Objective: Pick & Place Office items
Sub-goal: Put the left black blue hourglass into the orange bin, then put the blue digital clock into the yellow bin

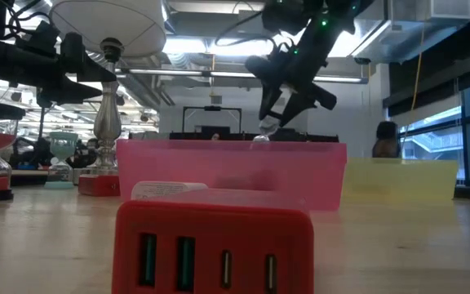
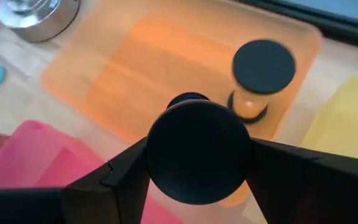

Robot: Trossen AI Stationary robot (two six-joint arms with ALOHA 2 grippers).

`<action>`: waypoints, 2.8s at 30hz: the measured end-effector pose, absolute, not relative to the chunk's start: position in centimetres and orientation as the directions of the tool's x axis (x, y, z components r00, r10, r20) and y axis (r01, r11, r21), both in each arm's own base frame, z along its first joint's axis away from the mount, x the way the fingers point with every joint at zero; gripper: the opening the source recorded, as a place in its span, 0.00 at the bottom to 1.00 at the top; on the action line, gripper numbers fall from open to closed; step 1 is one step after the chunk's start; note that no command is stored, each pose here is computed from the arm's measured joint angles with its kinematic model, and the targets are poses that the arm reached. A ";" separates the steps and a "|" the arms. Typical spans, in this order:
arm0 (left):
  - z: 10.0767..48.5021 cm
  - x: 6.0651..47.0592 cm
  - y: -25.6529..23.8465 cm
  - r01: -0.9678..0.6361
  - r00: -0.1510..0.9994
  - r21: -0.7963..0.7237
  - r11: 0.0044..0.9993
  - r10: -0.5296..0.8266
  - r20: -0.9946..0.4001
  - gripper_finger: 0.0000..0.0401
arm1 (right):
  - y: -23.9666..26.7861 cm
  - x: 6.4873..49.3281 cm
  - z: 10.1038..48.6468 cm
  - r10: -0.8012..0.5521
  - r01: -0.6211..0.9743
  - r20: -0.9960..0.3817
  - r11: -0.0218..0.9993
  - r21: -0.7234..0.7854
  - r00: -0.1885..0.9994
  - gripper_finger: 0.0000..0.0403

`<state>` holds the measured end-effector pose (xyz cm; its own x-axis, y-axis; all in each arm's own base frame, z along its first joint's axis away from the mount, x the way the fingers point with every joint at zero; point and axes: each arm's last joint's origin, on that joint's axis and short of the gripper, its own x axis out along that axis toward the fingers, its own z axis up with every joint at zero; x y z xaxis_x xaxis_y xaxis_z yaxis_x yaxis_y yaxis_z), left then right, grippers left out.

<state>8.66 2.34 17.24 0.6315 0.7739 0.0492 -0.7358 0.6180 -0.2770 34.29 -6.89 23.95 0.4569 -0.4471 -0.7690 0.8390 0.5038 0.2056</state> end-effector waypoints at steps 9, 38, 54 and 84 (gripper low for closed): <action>17.2 8.7 2.3 -0.736 0.632 -0.277 0.618 0.774 0.049 0.80 | -7.5 34.1 23.1 -0.446 0.845 -0.798 0.516 0.141 0.405 0.54; 17.2 8.7 2.3 -0.736 0.631 -0.277 0.618 0.774 0.049 0.80 | -9.1 34.6 20.8 -0.386 0.785 -0.850 0.618 0.050 0.358 0.67; 17.2 8.7 2.3 -0.736 0.632 -0.277 0.618 0.774 0.049 0.80 | -6.9 30.1 30.7 -0.343 0.674 -0.829 0.737 0.055 0.443 0.69; 17.2 8.7 2.3 -0.736 0.632 -0.277 0.618 0.774 0.049 0.80 | 7.7 16.6 22.5 0.119 0.208 -0.992 0.972 0.109 -0.035 0.69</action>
<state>8.65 2.34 17.24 0.6315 0.7738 0.0492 -0.7357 0.6181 -0.2769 16.56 7.74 22.49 -0.0352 0.1187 -0.9923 0.2077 0.9721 0.1089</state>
